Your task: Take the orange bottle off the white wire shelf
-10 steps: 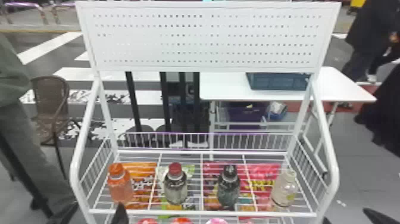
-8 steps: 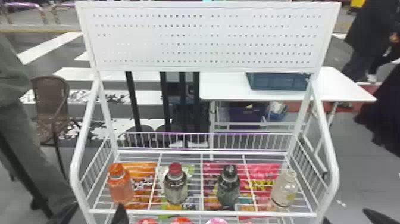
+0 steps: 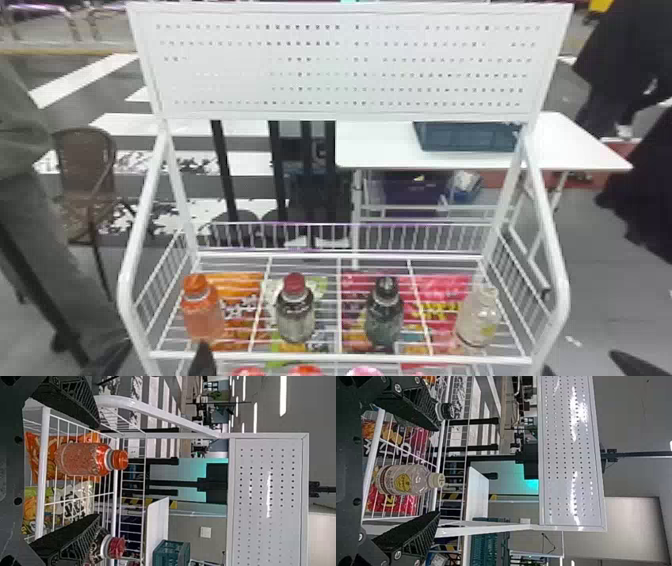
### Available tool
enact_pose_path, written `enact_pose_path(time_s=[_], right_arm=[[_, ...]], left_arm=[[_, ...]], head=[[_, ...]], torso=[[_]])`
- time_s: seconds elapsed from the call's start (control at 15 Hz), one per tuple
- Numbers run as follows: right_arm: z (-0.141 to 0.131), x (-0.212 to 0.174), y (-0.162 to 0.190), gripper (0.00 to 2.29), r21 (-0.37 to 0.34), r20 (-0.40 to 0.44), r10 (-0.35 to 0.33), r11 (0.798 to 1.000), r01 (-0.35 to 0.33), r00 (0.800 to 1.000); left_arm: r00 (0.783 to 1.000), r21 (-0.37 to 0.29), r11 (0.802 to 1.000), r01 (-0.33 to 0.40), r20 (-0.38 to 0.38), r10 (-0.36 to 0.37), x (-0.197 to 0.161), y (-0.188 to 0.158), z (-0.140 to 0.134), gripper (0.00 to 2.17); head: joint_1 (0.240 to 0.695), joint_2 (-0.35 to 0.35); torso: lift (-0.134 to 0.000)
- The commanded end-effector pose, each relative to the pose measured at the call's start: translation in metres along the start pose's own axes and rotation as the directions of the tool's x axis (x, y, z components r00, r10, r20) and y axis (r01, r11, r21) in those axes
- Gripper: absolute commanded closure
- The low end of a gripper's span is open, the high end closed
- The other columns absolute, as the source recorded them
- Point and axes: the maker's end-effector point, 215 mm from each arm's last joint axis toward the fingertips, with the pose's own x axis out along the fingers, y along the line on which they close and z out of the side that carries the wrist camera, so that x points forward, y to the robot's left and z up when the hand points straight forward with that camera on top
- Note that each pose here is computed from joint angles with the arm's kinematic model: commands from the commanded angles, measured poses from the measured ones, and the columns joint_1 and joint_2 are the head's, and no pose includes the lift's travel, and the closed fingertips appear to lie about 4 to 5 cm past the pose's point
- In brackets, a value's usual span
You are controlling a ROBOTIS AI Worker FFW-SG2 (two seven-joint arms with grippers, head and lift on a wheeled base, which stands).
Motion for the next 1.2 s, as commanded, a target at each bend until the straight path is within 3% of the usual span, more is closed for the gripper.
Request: enact_pose_path(time_s=[0.0, 0.33, 0.53, 1.13], right_arm=[[0.001, 0.000, 0.000, 0.15, 0.000, 0.001, 0.001, 1.000, -0.001, 1.000], [-0.002, 0.000, -0.001, 0.15, 0.006, -0.003, 0.000, 1.000, 0.000, 1.000], [-0.004, -0.002, -0.002, 0.15, 0.005, -0.008, -0.002, 1.000, 0.002, 1.000], [-0.005, -0.003, -0.004, 0.15, 0.000, -0.012, -0.007, 1.000, 0.007, 1.000]], left_arm=[[1.000, 0.000, 1.000, 0.000, 0.001, 0.000, 0.000, 0.000, 0.000, 0.09], [1.000, 0.013, 1.000, 0.010, -0.007, -0.010, 0.012, -0.008, -0.026, 0.09], [0.998, 0.015, 1.000, 0.016, 0.058, -0.016, 0.028, -0.011, -0.035, 0.09], [0.999, 0.047, 0.999, 0.022, 0.048, -0.024, 0.081, -0.015, -0.084, 0.09]], head=[[0.499, 0.000], [0.499, 0.000], [0.499, 0.000], [0.499, 0.000]], torso=[[0.000], [0.000], [0.000], [0.000]])
